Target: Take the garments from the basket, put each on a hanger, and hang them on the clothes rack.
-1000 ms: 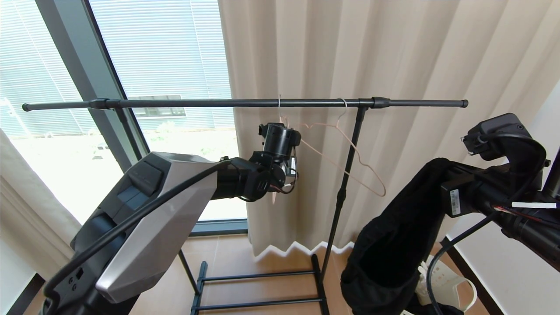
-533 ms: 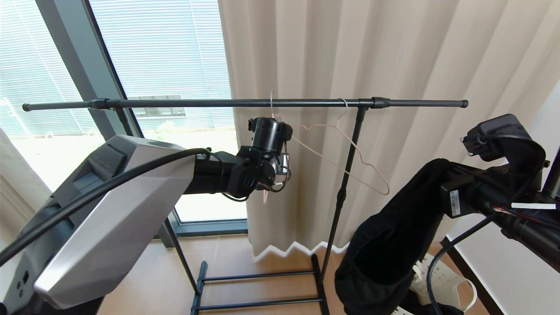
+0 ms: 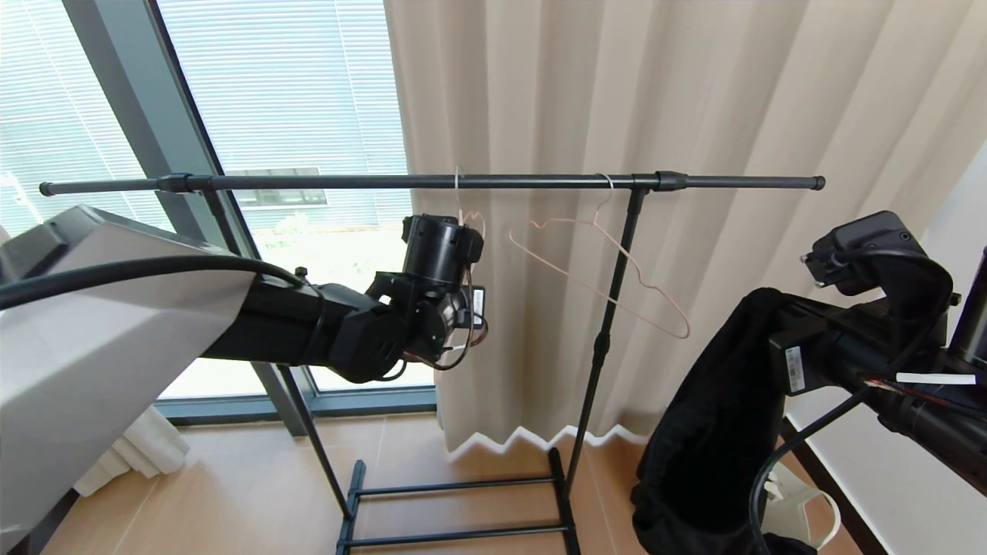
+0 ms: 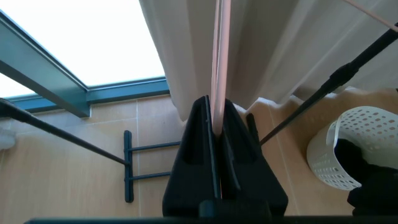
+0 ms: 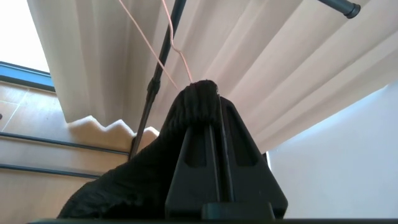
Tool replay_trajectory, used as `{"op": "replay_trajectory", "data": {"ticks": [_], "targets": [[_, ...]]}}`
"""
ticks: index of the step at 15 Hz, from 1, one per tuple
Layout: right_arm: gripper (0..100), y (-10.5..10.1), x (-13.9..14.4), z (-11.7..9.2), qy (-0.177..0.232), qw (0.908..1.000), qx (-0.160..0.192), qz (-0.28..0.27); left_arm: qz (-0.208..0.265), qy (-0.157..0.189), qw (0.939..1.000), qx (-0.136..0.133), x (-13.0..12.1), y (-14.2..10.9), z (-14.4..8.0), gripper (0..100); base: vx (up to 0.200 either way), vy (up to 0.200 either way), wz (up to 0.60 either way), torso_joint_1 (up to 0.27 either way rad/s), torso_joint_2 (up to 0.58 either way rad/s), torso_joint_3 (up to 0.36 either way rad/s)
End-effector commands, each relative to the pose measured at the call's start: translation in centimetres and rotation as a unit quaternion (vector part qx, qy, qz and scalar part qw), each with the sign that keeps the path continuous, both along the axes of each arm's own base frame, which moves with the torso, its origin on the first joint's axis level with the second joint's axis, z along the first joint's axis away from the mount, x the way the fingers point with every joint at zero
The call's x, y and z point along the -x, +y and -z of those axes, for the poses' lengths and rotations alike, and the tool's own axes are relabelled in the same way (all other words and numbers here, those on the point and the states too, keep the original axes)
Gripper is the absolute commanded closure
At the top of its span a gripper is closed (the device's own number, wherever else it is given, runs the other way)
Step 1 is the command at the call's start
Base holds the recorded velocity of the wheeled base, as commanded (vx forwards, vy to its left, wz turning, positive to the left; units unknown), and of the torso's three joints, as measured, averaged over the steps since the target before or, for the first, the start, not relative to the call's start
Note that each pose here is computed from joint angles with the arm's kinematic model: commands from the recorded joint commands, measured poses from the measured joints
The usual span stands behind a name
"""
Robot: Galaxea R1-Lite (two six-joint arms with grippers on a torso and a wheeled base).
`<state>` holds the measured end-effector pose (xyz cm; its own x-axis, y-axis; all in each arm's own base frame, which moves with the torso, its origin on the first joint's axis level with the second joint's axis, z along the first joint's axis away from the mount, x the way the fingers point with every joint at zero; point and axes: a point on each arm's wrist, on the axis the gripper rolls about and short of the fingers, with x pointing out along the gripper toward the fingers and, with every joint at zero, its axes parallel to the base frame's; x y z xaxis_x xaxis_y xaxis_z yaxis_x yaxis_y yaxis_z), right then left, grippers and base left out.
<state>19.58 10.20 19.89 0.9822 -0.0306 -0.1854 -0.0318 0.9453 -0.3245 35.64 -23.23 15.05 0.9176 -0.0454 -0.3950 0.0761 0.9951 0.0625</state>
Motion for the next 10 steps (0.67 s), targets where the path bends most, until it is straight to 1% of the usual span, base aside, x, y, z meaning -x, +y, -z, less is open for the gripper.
{"op": "replay_trajectory", "data": {"ticks": [1,3,5,7,10], "targets": [[100,0.2,0.3,0.3,0.003,1.0,0.003,-0.005,0.008,-0.014,0.9999,0.004,3.0,1.9,-0.9,100,0.0,0.0,0.0,0.0,0.0,0.0],[100,0.3,0.4,0.3,0.001,1.0,0.004,-0.001,0.012,-0.015,0.9998,-0.004,4.4,2.8,-0.4,100,0.0,0.0,0.0,0.0,0.0,0.0],[100,0.3,0.3,0.3,0.002,1.0,0.005,-0.001,0.031,-0.015,0.9994,0.004,6.5,4.0,0.5,100,0.0,0.0,0.0,0.0,0.0,0.0],[100,0.4,0.2,0.4,0.004,1.0,0.006,-0.001,0.055,-0.016,0.9983,0.0,8.8,5.2,1.7,100,0.0,0.0,0.0,0.0,0.0,0.0],[100,0.5,0.1,1.0,0.013,0.9998,0.014,0.009,0.097,-0.026,0.9948,0.015,11.9,7.2,3.3,100,0.0,0.0,0.0,0.0,0.0,0.0]]}}
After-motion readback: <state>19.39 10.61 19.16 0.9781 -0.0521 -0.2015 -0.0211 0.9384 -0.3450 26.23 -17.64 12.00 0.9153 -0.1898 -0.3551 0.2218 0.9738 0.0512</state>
